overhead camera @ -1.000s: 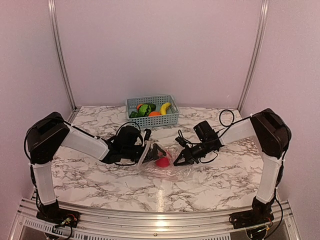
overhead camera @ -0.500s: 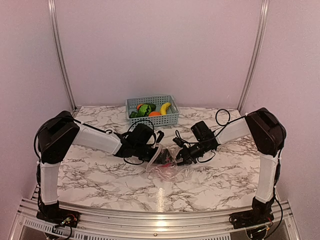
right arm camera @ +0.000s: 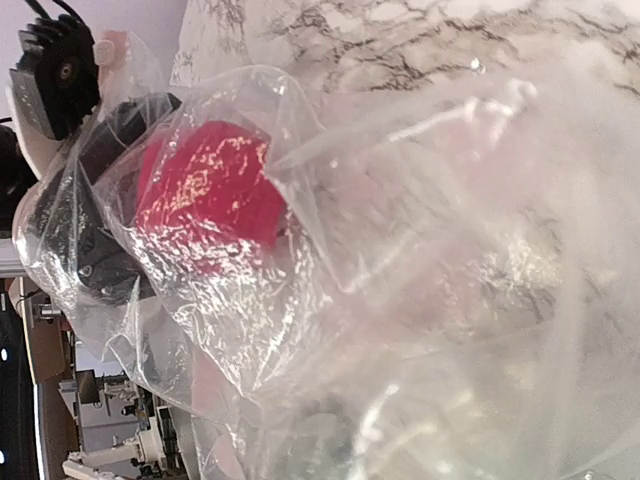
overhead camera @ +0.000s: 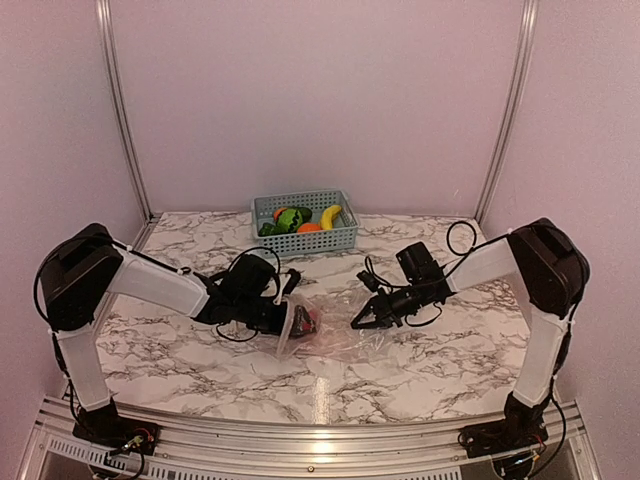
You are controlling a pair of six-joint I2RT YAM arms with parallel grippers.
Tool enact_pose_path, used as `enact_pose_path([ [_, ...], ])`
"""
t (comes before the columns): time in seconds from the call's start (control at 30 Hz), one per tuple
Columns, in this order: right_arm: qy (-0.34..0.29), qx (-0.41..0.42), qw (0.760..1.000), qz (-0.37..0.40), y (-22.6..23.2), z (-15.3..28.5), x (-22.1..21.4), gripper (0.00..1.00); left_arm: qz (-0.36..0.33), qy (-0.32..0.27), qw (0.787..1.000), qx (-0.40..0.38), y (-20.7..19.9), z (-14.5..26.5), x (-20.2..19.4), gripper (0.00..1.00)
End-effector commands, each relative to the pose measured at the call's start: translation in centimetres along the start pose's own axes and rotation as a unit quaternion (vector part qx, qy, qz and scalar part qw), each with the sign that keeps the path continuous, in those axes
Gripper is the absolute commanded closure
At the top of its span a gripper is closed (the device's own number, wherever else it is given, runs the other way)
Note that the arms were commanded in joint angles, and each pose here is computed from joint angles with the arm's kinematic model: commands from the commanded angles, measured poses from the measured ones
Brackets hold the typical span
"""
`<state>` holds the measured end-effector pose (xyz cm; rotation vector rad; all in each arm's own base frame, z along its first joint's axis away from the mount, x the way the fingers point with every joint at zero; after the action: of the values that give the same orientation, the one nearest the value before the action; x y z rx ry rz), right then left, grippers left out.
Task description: Open the zip-top bag and remove the fake food
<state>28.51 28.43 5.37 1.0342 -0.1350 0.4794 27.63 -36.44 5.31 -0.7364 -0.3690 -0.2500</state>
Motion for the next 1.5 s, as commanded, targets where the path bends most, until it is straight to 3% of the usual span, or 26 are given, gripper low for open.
enact_pose_path([
  [0.0, -0.050, -0.055, 0.997, -0.012, -1.8, 2.5, 1.1, 1.00, 0.022, -0.007, 1.000, -0.012, 1.4, 2.3, -0.5, 0.32],
  [0.33, -0.072, -0.083, 0.994, -0.017, -2.5, 3.7, 1.2, 1.00, 0.032, -0.041, 0.998, -0.041, 2.5, 5.4, -1.4, 0.30],
  [0.53, -0.066, -0.077, 0.995, -0.020, -2.6, 3.4, 1.1, 1.00, 0.011, -0.020, 1.000, -0.009, 3.1, 4.5, -1.5, 0.32],
  [0.7, -0.062, -0.072, 0.995, -0.019, -2.6, 3.3, 1.0, 1.00, -0.029, 0.016, 0.997, 0.066, 3.9, 3.0, -1.5, 0.31],
  [1.1, -0.041, -0.053, 0.998, -0.016, -2.2, 1.9, 0.6, 1.00, -0.025, 0.062, 0.988, 0.139, 5.2, 0.3, -1.2, 0.23],
  [1.3, -0.037, -0.055, 0.998, -0.012, -2.1, 1.8, 0.6, 1.00, -0.014, 0.074, 0.989, 0.127, 4.9, -0.1, -1.3, 0.12],
  [1.47, -0.034, -0.057, 0.998, -0.012, -2.2, 1.9, 0.3, 1.00, 0.021, 0.050, 0.994, 0.098, 5.0, 0.6, -0.6, 0.11],
])
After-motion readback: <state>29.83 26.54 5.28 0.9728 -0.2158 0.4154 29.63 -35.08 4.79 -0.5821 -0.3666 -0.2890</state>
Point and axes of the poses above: each gripper's point midway between its finger pads, its own z axis back along the fingers, its own y axis along the line the jaws close on, x = y × z, the point moved 2 cm from there along z, back along the fingers, and after that the axes turned 9 degrees about z, right-handed, at the moved point
